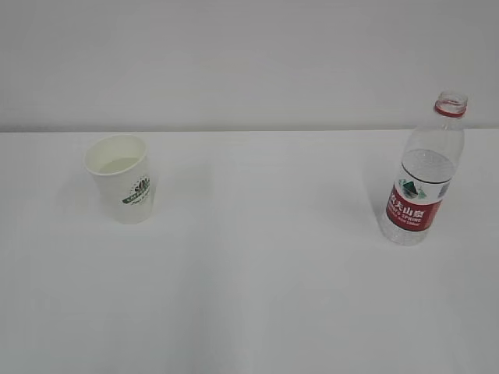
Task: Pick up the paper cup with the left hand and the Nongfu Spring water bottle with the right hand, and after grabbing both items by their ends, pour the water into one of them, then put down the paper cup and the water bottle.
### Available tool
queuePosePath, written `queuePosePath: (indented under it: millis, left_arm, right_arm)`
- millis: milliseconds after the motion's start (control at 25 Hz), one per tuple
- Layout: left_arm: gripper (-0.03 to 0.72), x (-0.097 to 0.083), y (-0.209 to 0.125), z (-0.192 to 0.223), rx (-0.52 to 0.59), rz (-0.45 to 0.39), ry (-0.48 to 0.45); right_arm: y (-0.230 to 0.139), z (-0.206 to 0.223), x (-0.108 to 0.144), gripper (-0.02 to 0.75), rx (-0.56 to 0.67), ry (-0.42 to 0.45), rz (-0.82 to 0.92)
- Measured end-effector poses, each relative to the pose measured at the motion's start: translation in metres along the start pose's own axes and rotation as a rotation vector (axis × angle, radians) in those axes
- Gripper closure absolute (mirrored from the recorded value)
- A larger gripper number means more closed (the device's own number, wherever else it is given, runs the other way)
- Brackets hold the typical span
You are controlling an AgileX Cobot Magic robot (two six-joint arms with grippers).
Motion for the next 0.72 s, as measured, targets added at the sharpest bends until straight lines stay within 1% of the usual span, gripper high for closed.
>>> queuePosePath:
  millis: [240,560,720]
  left_arm:
    - [0.214,0.003,-0.008,-0.002,0.031,0.0,0.012]
    - [0.223,0.006,-0.014,-0.003,0.06,0.002,0.024]
    - [0.228,0.008,-0.013,-0.003,0.057,0.007,0.036]
  right_arm:
    - [-0.003,-0.006,0.0,0.183,-0.034,-0.006,-0.027]
    - [-0.003,-0.006,0.001,0.183,-0.031,-0.005,-0.03]
    - [-0.003,-0.006,0.001,0.183,-0.031,-0.005,-0.041]
Point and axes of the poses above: a point on each arm's last joint axis where the gripper is mounted, z pointing out along that axis toward the gripper, x along the wrist's bending axis when the last joint is at zero, y = z × x, the point moved 9 cm from there along z, pointing out along that axis toward the gripper, and after that the axes turned 11 degrees about -z, right-handed, at the moved point
